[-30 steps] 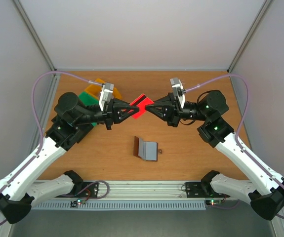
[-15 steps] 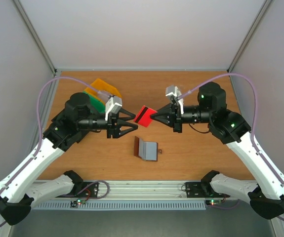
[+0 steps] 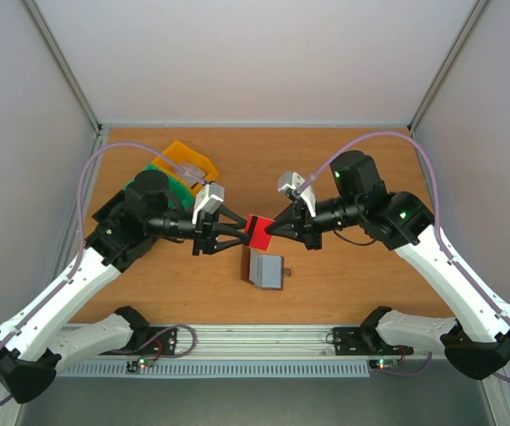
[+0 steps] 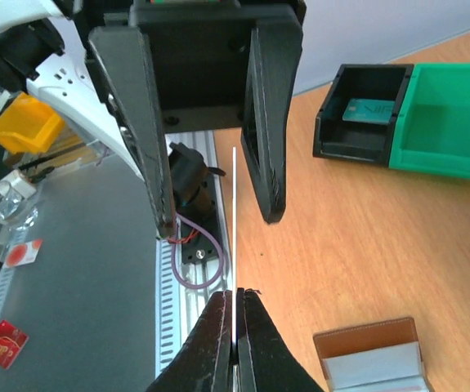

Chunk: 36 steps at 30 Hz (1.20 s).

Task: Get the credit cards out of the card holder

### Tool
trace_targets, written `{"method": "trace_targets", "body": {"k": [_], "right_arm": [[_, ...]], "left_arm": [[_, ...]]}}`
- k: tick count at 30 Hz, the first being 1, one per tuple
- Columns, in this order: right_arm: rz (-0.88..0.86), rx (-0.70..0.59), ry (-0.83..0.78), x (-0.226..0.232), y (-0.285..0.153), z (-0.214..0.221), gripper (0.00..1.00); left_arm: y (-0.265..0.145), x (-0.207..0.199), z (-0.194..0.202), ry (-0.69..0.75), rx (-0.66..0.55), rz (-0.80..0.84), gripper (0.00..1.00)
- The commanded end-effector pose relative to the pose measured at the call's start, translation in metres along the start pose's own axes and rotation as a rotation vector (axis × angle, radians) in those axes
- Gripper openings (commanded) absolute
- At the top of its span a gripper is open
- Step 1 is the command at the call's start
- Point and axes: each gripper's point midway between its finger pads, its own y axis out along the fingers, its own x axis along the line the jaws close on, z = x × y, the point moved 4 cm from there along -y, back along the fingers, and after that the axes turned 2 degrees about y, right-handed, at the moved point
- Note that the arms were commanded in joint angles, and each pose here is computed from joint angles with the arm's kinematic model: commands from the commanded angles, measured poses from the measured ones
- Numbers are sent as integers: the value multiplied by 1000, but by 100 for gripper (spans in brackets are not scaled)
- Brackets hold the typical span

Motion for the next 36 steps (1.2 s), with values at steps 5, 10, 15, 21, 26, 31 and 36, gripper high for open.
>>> {"method": "trace_targets", "body": {"k": [5,10,15,21,26,31,36], "right_arm": [[-34,-49,-68,11,0,-15,1],[-16,-50,-70,10,0,-14,1],[28,-52,-71,3,0,-12,1],[306,-90,-34,-32,-7,-5,85],[497,-120,-2,-51,-21,5,99],[546,-104,26,-60,-22,14,98],[555,-84,39,-64,-19,21,99]], "left_arm": [[7,-2,-12,26,-68,30,20],[10,-11,-6,-2,-53,86,0],[9,-7,-3,-8,-24,32,0],[-5,30,16,-53,113,-283,0],[-53,95,41,196,529,-802,0],[-104,161,68,280,1026,-1089,0],[-134,219,71,300,1188,-1193,0]]}}
